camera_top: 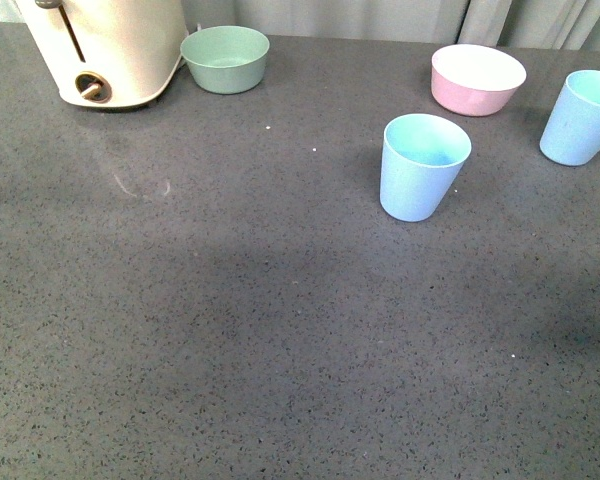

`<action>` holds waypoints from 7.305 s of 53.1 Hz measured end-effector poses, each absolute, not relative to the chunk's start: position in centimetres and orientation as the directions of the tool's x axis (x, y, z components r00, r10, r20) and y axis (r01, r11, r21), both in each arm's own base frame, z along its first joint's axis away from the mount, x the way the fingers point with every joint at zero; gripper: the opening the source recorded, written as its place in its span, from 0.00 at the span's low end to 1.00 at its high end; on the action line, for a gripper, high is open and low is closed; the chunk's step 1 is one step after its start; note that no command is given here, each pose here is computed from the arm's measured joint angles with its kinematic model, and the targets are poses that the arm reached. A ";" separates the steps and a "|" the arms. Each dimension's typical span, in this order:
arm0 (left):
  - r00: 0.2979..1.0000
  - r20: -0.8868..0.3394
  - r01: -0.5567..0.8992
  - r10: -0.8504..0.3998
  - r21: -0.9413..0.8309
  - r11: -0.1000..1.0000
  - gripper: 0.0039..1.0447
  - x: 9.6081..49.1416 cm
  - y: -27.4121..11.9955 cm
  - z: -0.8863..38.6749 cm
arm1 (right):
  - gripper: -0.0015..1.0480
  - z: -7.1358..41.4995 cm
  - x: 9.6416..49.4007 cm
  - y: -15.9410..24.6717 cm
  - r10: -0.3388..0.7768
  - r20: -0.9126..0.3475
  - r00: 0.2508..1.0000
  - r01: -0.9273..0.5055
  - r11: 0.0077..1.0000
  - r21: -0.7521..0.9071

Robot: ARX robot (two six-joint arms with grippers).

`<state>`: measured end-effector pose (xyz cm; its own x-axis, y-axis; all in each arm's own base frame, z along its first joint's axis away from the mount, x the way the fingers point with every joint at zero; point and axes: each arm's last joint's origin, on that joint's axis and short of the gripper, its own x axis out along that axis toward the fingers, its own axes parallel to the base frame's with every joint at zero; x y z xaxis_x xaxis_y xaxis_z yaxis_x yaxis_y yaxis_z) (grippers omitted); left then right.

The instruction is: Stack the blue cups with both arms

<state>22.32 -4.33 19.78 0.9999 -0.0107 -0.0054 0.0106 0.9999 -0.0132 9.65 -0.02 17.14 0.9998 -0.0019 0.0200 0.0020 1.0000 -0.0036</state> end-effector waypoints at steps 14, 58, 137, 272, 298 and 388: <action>1.000 -0.005 0.008 -0.008 -0.010 1.000 0.01 18.7 -2.2 18.4 | 0.91 17.1 9.7 0.0 -0.002 0.020 1.000 0.002 1.000 -0.004; 1.000 0.011 0.003 -0.003 -0.009 1.000 0.01 12.7 0.0 17.0 | 0.91 17.1 9.7 0.0 -0.002 0.020 1.000 0.002 1.000 -0.004; 1.000 0.010 0.004 -0.003 -0.008 1.000 0.50 9.7 0.0 16.8 | 0.91 17.9 12.8 -2.0 -0.106 -0.372 0.922 0.130 0.991 0.039; 1.000 0.010 0.004 -0.003 -0.007 1.000 0.92 9.7 0.0 16.8 | 0.02 26.8 38.0 4.4 0.401 -0.686 0.607 -0.729 0.625 -0.280; 1.000 0.010 0.003 -0.003 -0.006 1.000 0.92 9.7 0.0 16.8 | 0.02 24.1 35.5 10.5 0.449 -0.757 0.476 -0.838 0.492 -0.235; 1.000 0.010 0.003 -0.003 -0.007 1.000 0.92 9.7 0.0 16.8 | 0.91 27.8 33.1 5.3 0.511 -0.496 0.702 -0.660 0.728 -0.183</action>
<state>9.71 -0.03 16.82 0.9999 -0.0031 0.0105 0.0031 1.0000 -0.0067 33.15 5.30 27.80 0.7018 0.5109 -0.4964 -0.6601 0.7285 -0.1835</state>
